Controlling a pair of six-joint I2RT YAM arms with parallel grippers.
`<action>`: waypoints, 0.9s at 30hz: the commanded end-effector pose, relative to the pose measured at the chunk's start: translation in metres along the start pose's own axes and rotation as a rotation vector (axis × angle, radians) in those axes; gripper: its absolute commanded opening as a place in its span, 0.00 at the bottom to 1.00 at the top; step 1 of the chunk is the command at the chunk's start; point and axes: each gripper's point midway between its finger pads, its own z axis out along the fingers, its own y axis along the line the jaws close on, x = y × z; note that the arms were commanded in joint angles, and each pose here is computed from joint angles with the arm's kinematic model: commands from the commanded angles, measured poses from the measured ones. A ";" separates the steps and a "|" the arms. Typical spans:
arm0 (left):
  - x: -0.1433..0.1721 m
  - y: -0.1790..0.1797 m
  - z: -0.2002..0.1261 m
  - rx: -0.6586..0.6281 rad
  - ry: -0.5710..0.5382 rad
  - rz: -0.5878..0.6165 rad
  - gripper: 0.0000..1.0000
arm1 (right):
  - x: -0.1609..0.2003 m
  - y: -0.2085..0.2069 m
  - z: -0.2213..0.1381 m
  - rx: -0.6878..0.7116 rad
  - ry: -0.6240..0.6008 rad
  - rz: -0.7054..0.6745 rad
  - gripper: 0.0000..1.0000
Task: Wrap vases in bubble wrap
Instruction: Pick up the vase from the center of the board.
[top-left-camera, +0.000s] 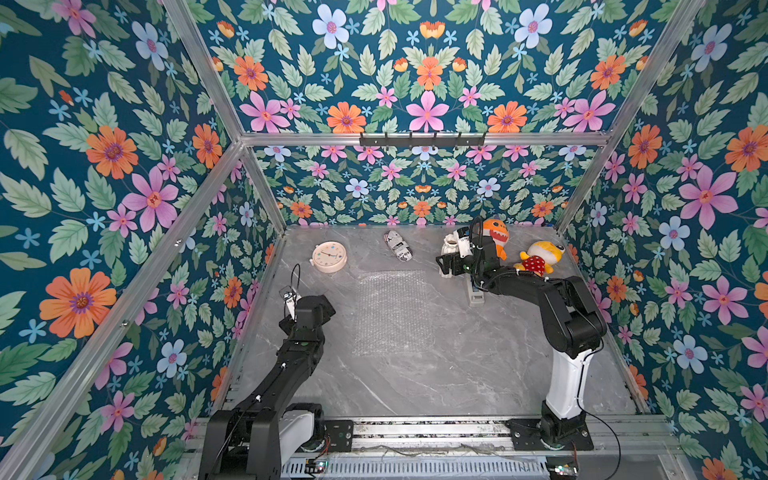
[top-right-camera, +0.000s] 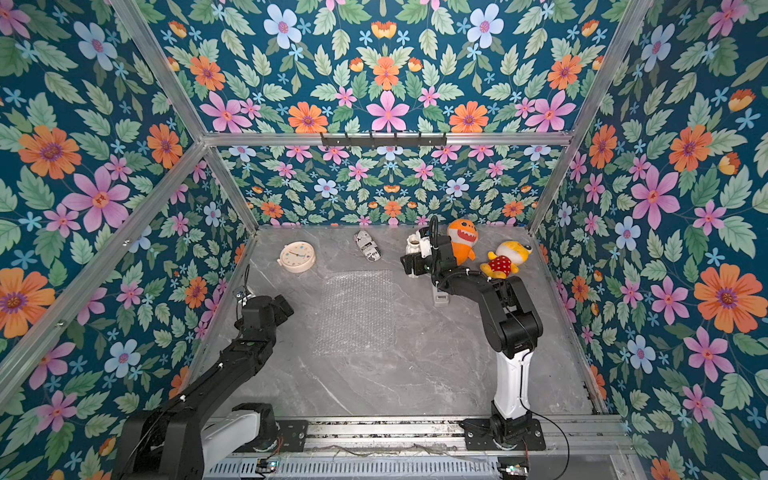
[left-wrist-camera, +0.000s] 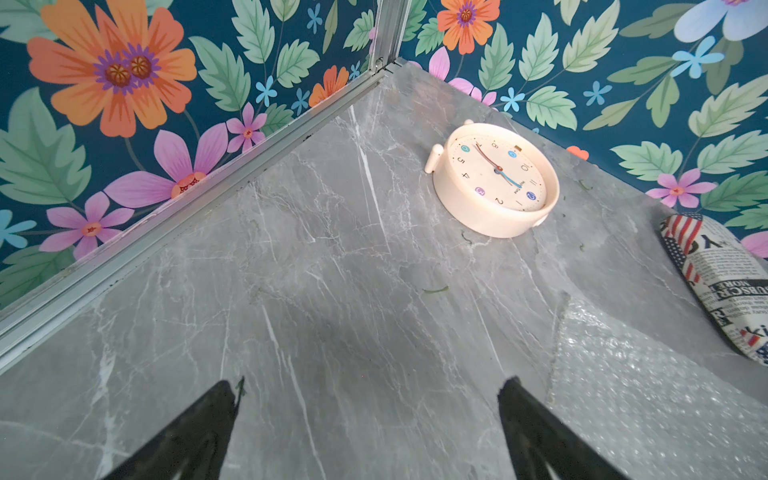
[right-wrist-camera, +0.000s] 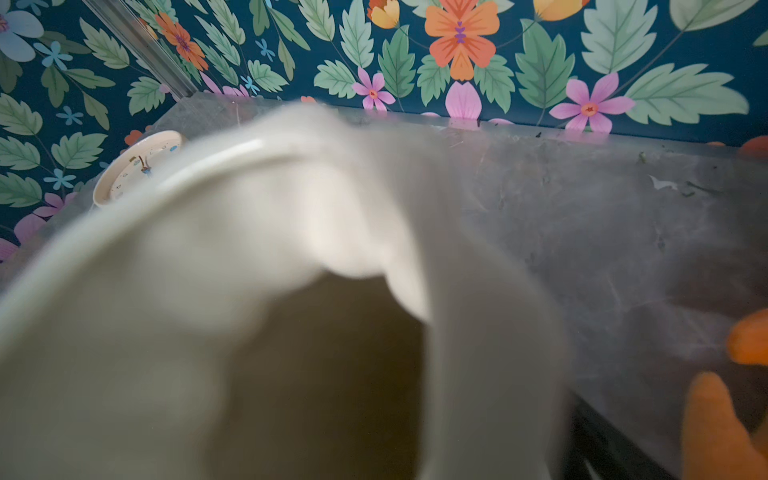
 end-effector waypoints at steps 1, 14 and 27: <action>-0.005 0.002 0.000 -0.017 -0.016 0.001 1.00 | -0.017 0.000 0.001 0.012 -0.073 -0.019 0.96; -0.012 0.039 -0.012 -0.195 -0.088 -0.072 1.00 | -0.022 0.002 0.004 0.048 -0.177 -0.061 0.71; -0.009 -0.013 -0.005 0.088 -0.033 -0.109 1.00 | -0.041 0.014 -0.012 0.057 -0.213 -0.122 0.41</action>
